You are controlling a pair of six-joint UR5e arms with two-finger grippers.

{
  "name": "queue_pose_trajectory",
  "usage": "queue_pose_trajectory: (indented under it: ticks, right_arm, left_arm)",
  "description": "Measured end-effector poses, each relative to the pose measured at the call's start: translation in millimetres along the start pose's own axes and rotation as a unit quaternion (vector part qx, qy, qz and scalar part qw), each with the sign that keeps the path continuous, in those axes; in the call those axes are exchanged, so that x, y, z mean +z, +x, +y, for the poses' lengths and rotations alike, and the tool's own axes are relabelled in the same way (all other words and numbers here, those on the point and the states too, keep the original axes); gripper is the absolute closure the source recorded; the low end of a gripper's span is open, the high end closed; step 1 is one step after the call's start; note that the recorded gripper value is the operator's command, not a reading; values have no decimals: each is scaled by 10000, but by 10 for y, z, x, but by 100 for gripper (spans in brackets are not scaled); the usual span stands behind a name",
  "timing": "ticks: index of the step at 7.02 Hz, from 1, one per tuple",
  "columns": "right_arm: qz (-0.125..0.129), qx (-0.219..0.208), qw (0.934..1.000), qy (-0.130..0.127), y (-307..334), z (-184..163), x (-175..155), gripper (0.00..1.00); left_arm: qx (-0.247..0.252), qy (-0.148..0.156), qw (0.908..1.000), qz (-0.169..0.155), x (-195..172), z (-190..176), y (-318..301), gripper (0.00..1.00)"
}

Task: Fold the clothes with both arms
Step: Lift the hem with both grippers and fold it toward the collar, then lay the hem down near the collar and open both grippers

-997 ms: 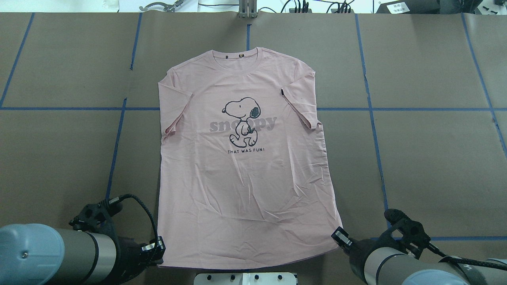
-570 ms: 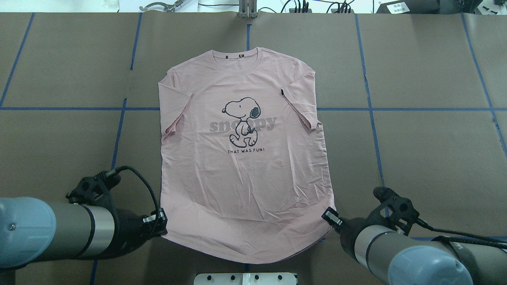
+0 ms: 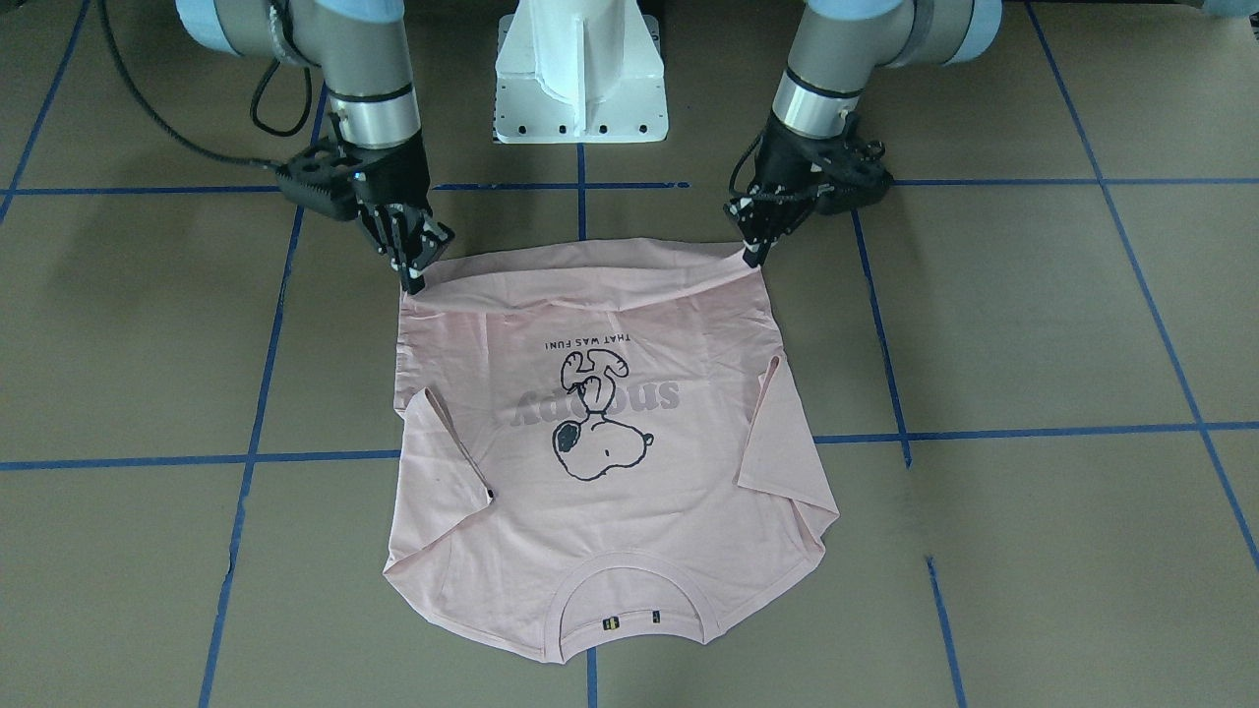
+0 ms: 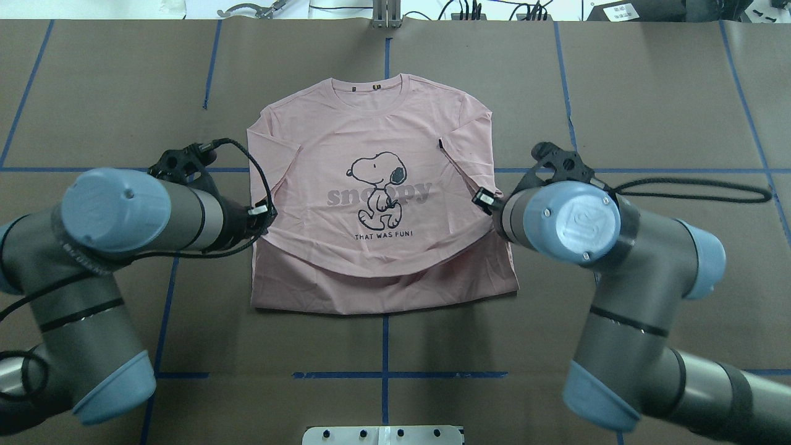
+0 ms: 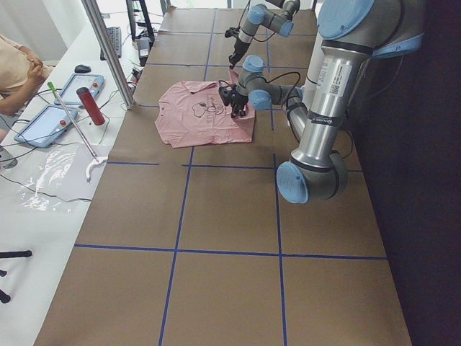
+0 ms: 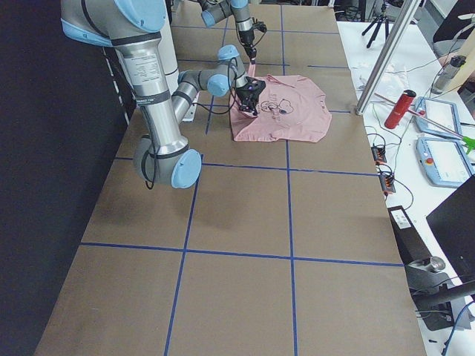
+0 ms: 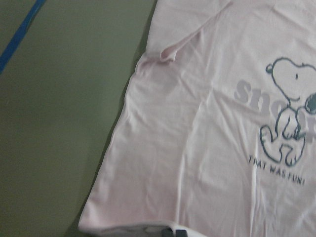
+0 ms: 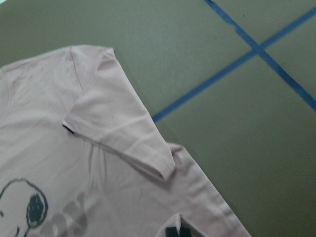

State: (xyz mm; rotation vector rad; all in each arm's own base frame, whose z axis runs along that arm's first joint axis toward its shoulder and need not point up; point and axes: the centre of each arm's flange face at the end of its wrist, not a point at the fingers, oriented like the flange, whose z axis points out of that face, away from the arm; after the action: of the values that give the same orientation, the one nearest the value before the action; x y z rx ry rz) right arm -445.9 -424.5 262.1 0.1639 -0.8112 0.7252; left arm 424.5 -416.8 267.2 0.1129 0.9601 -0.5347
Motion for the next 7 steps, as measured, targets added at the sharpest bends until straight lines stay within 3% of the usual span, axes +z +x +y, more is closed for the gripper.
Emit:
queue_pose_trajectory:
  ticks: [2,4,7]
  right_arm:
    - [21,51,9999,145,-372,-744,719,100]
    - [76,95,9998,180,-577,-1238,1189,100]
    - [266,56,9994,231,-849,-1437,1462,100]
  left_arm:
    - [162,551,9983,-72,402,-784,36,100]
    - [156,1051,9943,-70,793,-1339,151,100]
    - [292,1428,9892,-155,1079,-1672,308,100]
